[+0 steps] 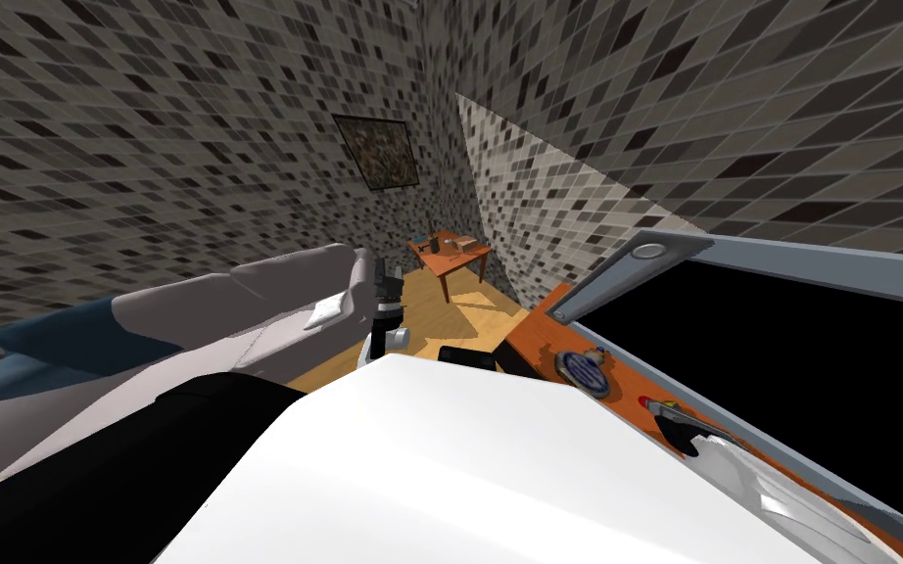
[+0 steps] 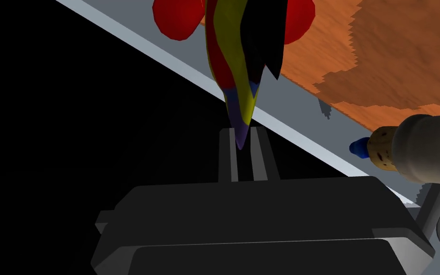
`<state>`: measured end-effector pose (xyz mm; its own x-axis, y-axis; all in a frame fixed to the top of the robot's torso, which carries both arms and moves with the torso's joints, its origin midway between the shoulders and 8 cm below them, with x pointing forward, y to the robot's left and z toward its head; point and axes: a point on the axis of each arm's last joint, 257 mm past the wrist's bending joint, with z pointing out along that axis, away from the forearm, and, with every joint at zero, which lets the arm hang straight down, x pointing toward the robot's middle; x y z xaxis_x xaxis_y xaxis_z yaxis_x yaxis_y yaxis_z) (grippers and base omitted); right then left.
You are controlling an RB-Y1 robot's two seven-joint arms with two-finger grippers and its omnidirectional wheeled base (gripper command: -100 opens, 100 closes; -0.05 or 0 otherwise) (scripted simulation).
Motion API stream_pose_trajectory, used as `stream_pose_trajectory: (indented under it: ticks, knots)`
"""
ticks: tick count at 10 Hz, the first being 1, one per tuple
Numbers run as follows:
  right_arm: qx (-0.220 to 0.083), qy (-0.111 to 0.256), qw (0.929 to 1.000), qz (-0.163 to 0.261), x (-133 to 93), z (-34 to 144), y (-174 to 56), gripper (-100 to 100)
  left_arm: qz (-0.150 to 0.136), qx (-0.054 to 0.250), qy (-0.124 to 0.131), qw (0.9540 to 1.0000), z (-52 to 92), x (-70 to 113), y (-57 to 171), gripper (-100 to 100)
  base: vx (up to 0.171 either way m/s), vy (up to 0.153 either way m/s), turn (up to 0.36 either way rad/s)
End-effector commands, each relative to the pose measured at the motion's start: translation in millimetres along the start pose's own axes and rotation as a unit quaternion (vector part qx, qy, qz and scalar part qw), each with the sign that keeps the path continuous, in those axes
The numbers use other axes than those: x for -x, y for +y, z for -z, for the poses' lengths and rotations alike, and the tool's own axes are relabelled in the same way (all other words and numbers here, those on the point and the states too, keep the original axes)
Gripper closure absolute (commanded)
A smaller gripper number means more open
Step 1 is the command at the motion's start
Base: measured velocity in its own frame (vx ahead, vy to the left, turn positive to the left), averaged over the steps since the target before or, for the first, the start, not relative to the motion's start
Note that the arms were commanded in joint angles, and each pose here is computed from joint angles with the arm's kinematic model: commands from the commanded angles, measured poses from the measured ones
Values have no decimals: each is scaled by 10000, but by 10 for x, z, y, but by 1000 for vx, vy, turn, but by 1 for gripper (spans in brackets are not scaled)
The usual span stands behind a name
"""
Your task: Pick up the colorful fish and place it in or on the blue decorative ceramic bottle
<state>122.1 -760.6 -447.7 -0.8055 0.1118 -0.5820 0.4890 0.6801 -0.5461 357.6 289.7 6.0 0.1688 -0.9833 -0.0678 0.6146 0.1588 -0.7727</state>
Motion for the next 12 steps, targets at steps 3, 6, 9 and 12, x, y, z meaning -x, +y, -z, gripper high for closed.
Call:
stream_pose_trajectory:
  ticks: [3,6,9,12]
  knots:
    - [-152,171,9995,203,-173,35,-371,100,0,1,0,10000,1,0,1,0,169,108,-79]
    - [-246,281,9988,316,-285,62,-615,100,0,1,0,10000,1,0,0,0,189,124,-61]
    - [-333,372,9979,417,-373,93,-837,100,0,1,0,10000,0,0,0,0,97,83,-51]
    - [-482,504,9957,607,-489,162,-1216,100,0,0,0,10000,0,0,0,0,163,130,-68]
